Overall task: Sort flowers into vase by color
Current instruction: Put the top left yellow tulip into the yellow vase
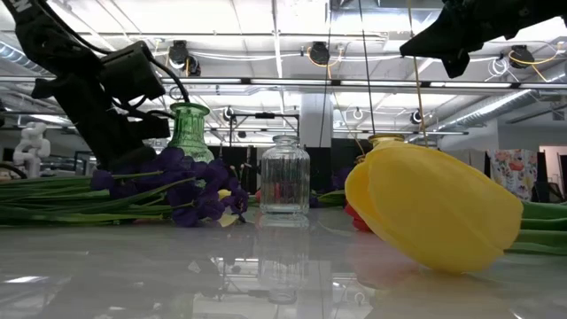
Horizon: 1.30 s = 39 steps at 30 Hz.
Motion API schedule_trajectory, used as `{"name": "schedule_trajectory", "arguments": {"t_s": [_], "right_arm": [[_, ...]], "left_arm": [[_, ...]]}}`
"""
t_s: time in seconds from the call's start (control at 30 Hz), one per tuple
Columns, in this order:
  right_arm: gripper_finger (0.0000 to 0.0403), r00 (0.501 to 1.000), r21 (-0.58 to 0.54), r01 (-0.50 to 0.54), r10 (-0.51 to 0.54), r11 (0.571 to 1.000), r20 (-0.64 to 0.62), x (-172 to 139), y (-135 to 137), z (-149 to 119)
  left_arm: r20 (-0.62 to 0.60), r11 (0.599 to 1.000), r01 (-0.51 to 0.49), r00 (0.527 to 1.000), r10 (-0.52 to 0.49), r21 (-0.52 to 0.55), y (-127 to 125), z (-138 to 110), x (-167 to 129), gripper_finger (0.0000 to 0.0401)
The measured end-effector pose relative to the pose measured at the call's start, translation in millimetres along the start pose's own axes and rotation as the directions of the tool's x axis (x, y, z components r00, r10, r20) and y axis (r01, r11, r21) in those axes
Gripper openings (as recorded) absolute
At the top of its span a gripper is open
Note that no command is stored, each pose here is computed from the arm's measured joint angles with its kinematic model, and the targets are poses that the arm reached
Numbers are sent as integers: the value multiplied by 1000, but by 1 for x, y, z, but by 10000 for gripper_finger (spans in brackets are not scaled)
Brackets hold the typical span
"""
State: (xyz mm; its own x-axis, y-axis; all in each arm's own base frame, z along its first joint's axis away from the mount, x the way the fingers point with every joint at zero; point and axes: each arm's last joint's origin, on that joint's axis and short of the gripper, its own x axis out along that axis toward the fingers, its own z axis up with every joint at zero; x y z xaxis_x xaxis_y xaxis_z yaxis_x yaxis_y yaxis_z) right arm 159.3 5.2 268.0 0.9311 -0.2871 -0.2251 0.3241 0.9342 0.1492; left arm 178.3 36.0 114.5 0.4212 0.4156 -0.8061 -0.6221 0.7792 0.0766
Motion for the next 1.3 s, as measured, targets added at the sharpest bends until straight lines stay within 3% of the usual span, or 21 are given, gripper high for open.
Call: {"name": "schedule_trajectory", "arguments": {"t_s": [0.2, 0.57, 0.83, 1.0, 1.17, 1.3], "right_arm": [[0, 1000, 0, 0, 0, 1000, 0, 0, 0, 0], [0, 1000, 0, 0, 0, 1000, -1, 0, 0, 0], [0, 1000, 13, -1, 1, 1000, 2, 0, 0, 0], [0, 999, 40, -10, 9, 999, 36, 5, 3, 3], [0, 980, 67, -102, 89, 992, 178, 23, 15, 15], [0, 942, 45, -202, 182, 978, 280, 47, 25, 18]], "left_arm": [[3, 1000, -1, 1000, 1, -7, 1, 0, -1, 9], [91, 999, 22, 996, -18, -47, 5, 25, -30, 7], [316, 996, 49, 949, -21, -79, 13, 50, -69, 8], [547, 991, 124, 834, -75, -54, 15, 67, -94, 8], [737, 958, 268, 628, -251, 99, 11, 87, -116, 8], [805, 915, 351, 475, -355, 197, 8, 96, -128, 8]]}}
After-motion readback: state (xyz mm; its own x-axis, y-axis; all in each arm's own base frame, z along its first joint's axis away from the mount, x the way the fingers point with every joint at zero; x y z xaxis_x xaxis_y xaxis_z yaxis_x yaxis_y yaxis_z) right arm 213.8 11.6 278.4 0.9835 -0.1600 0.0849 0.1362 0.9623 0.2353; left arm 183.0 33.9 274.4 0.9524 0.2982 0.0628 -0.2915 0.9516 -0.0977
